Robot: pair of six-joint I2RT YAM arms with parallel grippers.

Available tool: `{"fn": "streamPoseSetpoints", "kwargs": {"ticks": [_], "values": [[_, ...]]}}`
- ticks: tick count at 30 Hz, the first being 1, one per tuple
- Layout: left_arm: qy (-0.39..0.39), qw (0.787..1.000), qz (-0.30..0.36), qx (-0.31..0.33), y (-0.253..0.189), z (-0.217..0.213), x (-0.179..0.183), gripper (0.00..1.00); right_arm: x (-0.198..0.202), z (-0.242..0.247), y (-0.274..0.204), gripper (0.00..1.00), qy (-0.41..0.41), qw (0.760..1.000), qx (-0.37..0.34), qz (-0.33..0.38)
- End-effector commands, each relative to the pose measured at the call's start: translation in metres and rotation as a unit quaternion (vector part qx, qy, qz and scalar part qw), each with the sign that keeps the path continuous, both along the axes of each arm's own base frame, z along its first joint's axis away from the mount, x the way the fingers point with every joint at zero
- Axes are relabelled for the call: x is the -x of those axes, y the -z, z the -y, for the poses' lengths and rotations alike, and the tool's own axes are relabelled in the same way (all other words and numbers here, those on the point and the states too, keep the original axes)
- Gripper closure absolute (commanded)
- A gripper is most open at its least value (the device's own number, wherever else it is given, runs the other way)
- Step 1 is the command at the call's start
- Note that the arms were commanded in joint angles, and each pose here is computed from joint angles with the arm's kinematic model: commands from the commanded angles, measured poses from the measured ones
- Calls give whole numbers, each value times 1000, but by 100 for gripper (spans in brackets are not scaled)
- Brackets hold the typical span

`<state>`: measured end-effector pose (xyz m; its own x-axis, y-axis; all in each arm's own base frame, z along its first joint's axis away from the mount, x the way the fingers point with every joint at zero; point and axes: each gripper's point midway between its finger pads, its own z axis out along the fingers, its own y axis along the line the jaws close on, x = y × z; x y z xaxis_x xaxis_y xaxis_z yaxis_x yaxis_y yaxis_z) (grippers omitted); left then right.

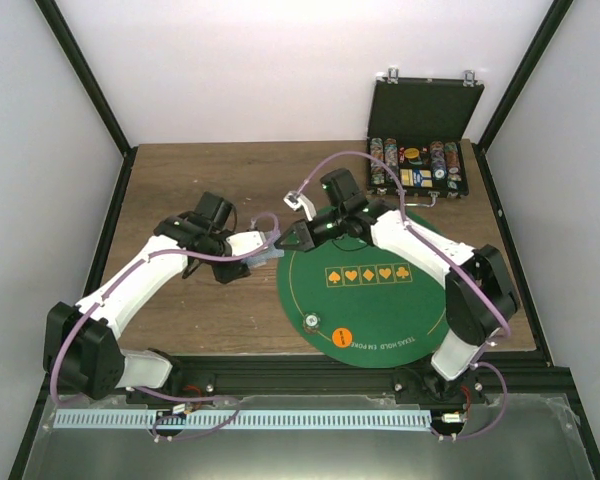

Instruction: Distribute texas hold em gaming equipment

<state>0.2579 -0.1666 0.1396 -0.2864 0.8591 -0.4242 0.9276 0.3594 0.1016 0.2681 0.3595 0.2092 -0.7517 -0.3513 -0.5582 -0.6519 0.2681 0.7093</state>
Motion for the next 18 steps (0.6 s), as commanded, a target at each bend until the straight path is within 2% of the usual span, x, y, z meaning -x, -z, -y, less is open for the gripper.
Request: {"fn": "streamPoseSetpoints", "kwargs": {"ticks": [1,7,13,18], "values": [[-7,1000,-1,11,3,1,-1,43,-7,13,-38,99,12,999,-11,43],[-24,1000,-3,17,7,-3,-4,43,-17,40,-61,99,43,996,2,77],[-49,999,-2,16,11,-9,-5,43,-36,98,-75,99,114,985,42,119],[-79,997,-3,21,7,-13,-4,43,-52,160,-65,99,188,962,132,149]]}}
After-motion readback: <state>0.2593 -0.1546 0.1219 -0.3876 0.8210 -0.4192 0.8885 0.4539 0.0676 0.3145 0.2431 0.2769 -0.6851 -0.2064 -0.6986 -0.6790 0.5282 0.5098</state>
